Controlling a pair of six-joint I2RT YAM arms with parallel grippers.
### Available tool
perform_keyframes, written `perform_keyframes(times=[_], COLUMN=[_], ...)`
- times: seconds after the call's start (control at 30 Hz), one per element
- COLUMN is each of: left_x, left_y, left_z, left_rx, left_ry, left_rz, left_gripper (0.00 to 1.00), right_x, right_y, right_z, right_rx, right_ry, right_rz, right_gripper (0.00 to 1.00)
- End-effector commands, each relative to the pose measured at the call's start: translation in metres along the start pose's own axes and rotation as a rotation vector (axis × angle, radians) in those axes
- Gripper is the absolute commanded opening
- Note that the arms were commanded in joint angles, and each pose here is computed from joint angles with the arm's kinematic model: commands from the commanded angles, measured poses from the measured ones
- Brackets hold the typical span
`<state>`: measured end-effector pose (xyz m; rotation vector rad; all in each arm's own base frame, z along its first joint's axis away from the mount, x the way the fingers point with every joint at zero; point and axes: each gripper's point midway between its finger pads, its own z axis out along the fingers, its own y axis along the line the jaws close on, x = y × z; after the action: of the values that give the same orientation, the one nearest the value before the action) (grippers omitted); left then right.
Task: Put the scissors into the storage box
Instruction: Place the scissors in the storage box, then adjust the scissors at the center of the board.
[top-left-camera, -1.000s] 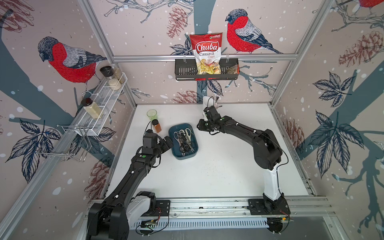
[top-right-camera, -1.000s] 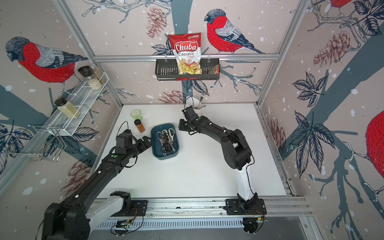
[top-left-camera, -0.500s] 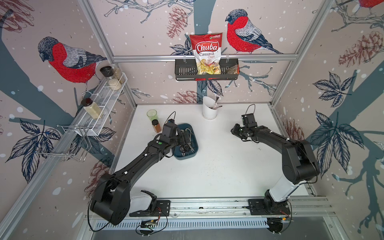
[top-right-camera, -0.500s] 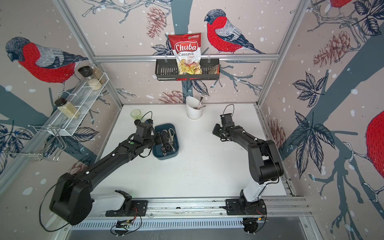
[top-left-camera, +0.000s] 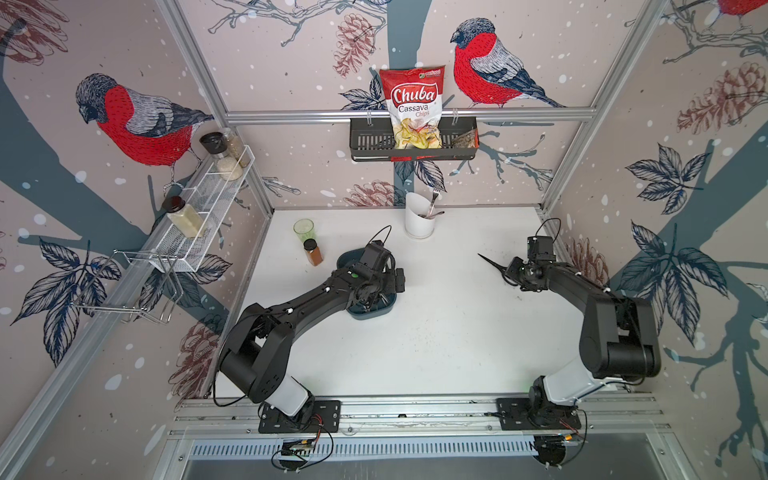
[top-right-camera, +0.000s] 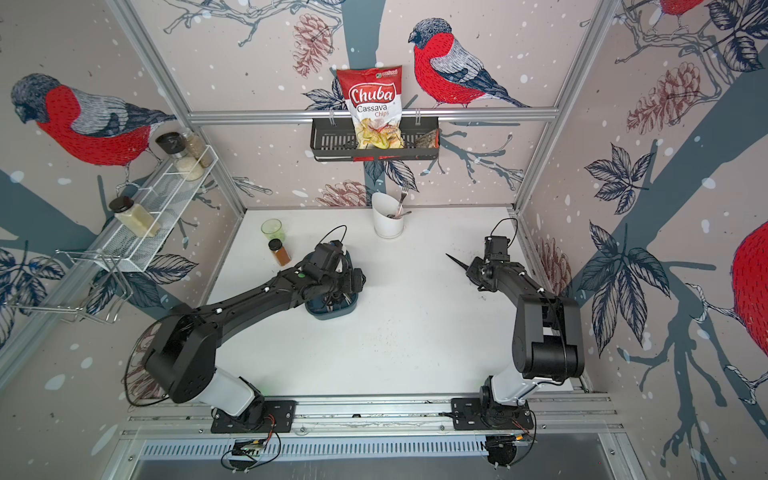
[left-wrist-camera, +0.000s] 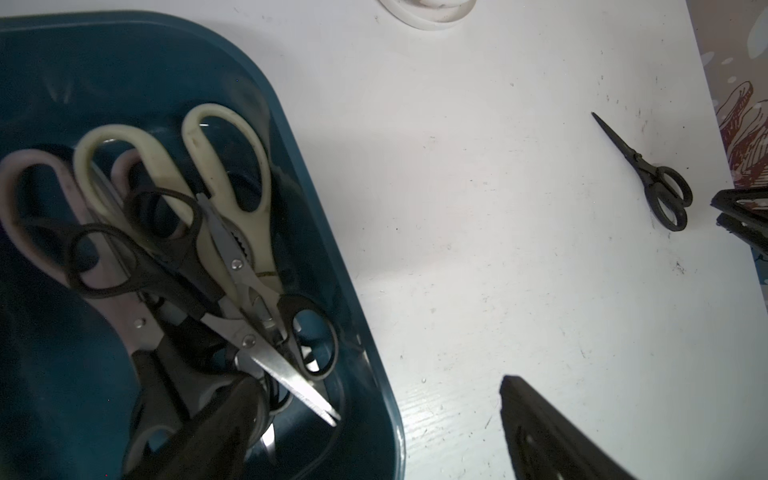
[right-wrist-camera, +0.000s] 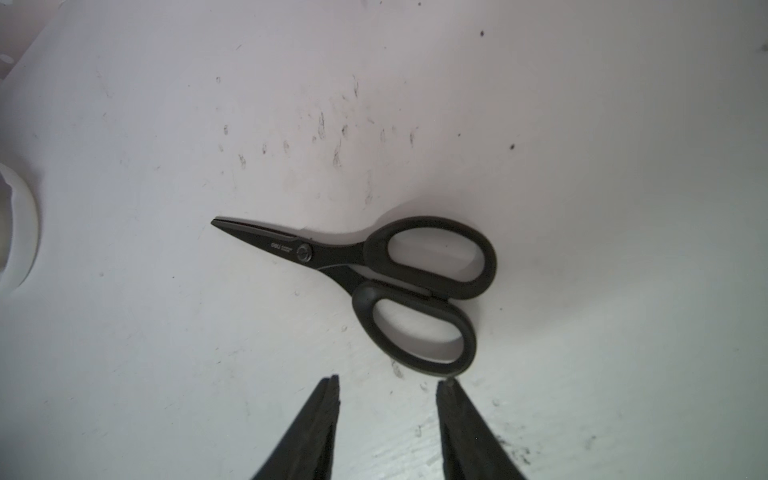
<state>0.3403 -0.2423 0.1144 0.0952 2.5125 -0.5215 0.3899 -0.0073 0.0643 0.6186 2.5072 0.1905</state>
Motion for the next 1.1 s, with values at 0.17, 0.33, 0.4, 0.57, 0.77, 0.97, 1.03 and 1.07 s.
perform_keyframes(times=[0.17, 0.33, 0.4, 0.57, 0.77, 0.97, 1.03, 1.07], left_x=[0.005, 0.003, 0.003, 0.004, 0.003, 0.003, 0.004, 0.004], left_y=[-0.003, 0.000, 0.002, 0.003, 0.006, 0.009, 0.011, 0.011], left_z=[0.008, 0.006, 0.005, 0.005, 0.001, -0.004, -0.005, -0.006], left_rx=[-0.007, -0.025, -0.031, -0.042, -0.054, -0.064, -0.068, -0.068], left_ry=[0.024, 0.015, 0.012, 0.015, 0.001, -0.007, -0.010, -0.011], left_rz=[0.016, 0.013, 0.015, 0.018, 0.018, 0.020, 0.019, 0.020], left_gripper=[0.95, 0.95, 0.95, 0.95, 0.95, 0.95, 0.95, 0.95], right_x=[-0.009, -0.006, -0.002, 0.007, 0.023, 0.046, 0.054, 0.057], right_y=[0.005, 0.010, 0.012, 0.016, 0.026, 0.041, 0.045, 0.046], right_z=[0.019, 0.033, 0.036, 0.043, 0.042, 0.038, 0.037, 0.037], right_rx=[-0.015, -0.036, -0.049, -0.052, -0.052, -0.015, 0.002, 0.011], right_ry=[0.002, 0.044, 0.053, 0.083, 0.108, 0.144, 0.151, 0.155], right_rz=[-0.131, -0.162, -0.163, -0.175, -0.201, -0.265, -0.289, -0.301], right_gripper=[0.60, 0.60, 0.60, 0.60, 0.60, 0.59, 0.59, 0.59])
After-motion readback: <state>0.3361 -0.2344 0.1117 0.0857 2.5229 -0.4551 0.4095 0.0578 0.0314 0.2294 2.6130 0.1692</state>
